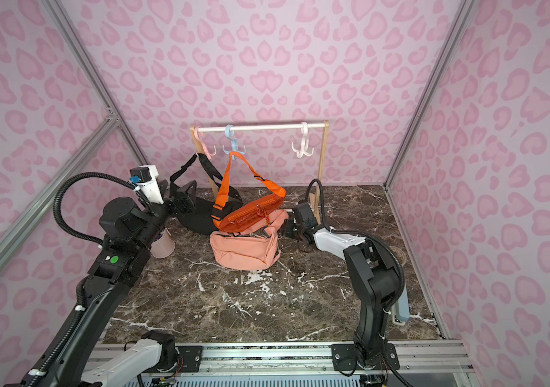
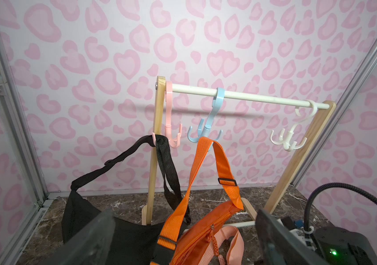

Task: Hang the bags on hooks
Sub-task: Pick up the bag from the center of the board.

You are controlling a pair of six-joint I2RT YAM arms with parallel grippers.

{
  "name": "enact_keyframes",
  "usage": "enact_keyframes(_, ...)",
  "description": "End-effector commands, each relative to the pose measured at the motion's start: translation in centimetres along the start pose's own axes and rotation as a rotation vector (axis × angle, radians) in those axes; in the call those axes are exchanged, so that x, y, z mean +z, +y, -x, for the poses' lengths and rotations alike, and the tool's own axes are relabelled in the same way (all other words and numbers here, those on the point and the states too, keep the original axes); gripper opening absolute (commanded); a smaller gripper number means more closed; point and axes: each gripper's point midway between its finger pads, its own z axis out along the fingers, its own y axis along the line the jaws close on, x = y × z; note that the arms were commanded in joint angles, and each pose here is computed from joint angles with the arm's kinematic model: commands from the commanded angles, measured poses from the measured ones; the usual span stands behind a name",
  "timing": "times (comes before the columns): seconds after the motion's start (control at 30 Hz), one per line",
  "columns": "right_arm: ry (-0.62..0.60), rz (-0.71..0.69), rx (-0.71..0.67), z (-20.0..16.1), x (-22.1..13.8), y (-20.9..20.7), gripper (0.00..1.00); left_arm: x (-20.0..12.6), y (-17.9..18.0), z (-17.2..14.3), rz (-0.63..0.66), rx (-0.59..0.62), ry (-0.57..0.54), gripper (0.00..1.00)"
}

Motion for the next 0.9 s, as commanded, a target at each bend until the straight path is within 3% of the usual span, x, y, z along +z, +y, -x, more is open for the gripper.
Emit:
enact_keyframes(0.0, -0.053, 0.111, 0.092, 1.3, 1.5, 1.9, 0.61, -0.8, 0.4, -0.3, 0.02, 0.016, 0.006, 0.97)
enact_keyframes(0.3, -0.072, 0.238, 0.188, 1.9, 5.4, 3.4, 0.6, -2.3, 1.0, -1.2, 0.046, 0.026, 0.025, 0.97)
enact_keyframes(0.4, -0.086, 0.272, 0.194, 2.4, 5.6, 4.0, 0.46, -2.5, 1.2, -1.2, 0.055, 0.03, 0.028, 0.97)
enact_keyframes(0.57, -0.1, 0.343, 0.171, 3.1, 5.2, 5.5, 0.04, -2.4, 1.1, -1.6, 0.053, 0.034, 0.037, 0.97)
enact_keyframes(0.6, -0.102, 0.352, 0.166, 3.2, 5.2, 5.6, 0.0, -2.3, 1.2, -1.7, 0.055, 0.035, 0.043, 0.97)
enact_keyframes(0.73, -0.094, 0.391, 0.123, 3.0, 4.1, 6.6, 0.0, -2.0, 1.3, -2.2, 0.057, 0.034, 0.057, 0.97)
enact_keyframes(0.87, -0.087, 0.405, -0.006, 1.7, 0.9, 8.3, 0.0, -1.4, 1.2, -3.0, 0.046, 0.04, 0.08, 0.97)
